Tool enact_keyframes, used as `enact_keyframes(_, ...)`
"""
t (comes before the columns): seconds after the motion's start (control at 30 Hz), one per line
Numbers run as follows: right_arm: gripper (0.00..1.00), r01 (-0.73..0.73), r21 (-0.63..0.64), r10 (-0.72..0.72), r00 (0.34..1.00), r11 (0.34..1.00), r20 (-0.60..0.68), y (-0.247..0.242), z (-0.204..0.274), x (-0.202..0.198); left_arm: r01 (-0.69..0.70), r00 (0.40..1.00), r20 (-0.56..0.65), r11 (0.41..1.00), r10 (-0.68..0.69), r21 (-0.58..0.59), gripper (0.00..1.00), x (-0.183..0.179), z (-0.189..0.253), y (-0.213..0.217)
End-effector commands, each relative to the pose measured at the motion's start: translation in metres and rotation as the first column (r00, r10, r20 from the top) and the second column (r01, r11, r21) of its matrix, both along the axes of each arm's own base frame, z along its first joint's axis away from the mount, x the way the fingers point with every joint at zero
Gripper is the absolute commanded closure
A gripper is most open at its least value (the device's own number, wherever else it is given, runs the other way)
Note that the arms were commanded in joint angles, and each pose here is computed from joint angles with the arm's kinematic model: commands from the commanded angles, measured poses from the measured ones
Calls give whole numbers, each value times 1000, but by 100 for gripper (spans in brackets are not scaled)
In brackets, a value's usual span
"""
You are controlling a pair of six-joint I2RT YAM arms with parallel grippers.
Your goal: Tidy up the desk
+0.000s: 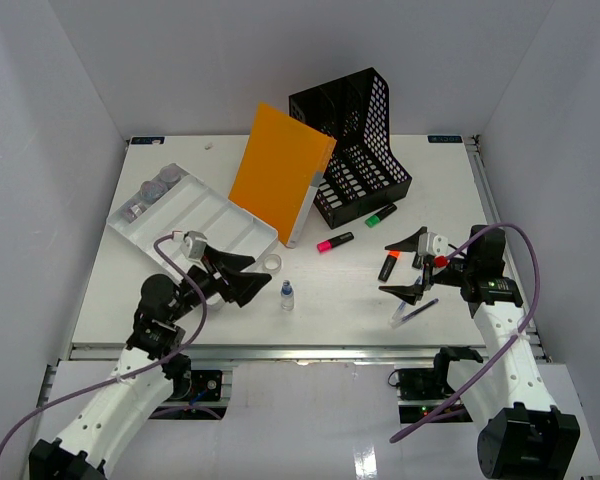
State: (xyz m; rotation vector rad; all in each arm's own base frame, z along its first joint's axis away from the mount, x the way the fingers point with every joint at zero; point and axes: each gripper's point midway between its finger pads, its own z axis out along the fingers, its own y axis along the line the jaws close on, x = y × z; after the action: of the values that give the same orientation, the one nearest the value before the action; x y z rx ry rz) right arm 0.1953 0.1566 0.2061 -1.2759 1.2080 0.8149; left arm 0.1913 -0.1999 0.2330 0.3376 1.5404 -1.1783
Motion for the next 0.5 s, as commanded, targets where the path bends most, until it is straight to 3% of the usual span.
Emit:
enact_keyframes(0.0,4,-14,11,14,1000,1000,11,0,2,-1,-90,994,-64,996,90,12,2,5,-24,-9)
enact_keyframes(0.2,4,-16,13,16,1000,1000,6,0,2,-1,-215,965,-135,973,224,80,2,12,-69,-5)
enact_keyframes(0.3,4,-18,15,18,1000,1000,5,1,3,-1,-271,957,-89,961,276,57,2,17,-68,4)
enact_keyframes(0.47,4,-19,16,19,1000,1000,4,1,3,-1,-248,966,-54,965,253,83,2,16,-83,1)
